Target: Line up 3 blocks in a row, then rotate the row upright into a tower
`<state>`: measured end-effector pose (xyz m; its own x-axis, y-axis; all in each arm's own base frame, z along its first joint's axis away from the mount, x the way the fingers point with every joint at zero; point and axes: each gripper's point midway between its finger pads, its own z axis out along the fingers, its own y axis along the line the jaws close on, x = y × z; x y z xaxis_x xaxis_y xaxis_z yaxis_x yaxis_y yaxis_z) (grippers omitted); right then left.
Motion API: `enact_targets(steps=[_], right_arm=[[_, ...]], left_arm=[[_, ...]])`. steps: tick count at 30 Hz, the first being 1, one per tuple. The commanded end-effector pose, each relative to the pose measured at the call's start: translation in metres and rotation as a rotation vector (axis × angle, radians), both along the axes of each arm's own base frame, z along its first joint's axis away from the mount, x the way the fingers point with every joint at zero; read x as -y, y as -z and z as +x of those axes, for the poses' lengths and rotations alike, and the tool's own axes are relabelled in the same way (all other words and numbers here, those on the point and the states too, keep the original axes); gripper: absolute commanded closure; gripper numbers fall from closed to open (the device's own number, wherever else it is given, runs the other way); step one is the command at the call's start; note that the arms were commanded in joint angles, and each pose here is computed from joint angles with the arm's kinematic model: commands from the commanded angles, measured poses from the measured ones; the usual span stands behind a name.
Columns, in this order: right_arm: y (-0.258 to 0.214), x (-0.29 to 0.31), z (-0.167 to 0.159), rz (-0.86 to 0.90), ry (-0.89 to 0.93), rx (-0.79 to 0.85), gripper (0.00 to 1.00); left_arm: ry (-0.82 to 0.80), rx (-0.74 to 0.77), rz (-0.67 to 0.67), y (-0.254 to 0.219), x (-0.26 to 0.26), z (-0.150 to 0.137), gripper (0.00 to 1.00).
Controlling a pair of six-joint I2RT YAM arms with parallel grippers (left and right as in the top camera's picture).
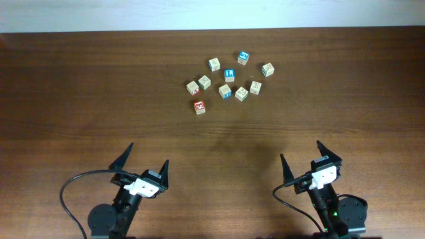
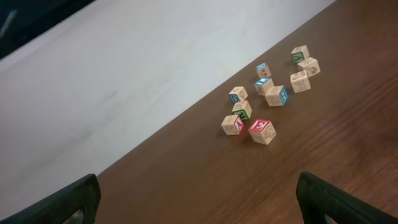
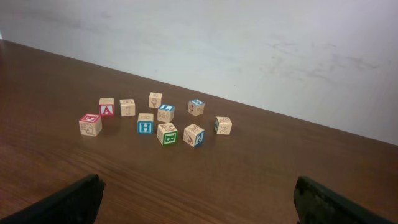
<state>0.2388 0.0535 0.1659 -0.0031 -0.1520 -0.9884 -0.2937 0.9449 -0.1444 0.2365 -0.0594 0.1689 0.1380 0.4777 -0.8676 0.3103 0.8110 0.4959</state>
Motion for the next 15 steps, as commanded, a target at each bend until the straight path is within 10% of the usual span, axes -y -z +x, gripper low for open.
enact_targets(steps=[1,15], right_arm=[[-0.022,0.005,-0.002,0.005,0.025,0.048,0.02],[-0.080,0.018,-0.009,0.010,0.104,0.119,0.02]], left_arm=[[0.016,0.033,-0.022,-0.018,0.003,-0.004,0.01],[0.016,-0.036,-0.021,-0.064,0.003,0.012,0.01]])
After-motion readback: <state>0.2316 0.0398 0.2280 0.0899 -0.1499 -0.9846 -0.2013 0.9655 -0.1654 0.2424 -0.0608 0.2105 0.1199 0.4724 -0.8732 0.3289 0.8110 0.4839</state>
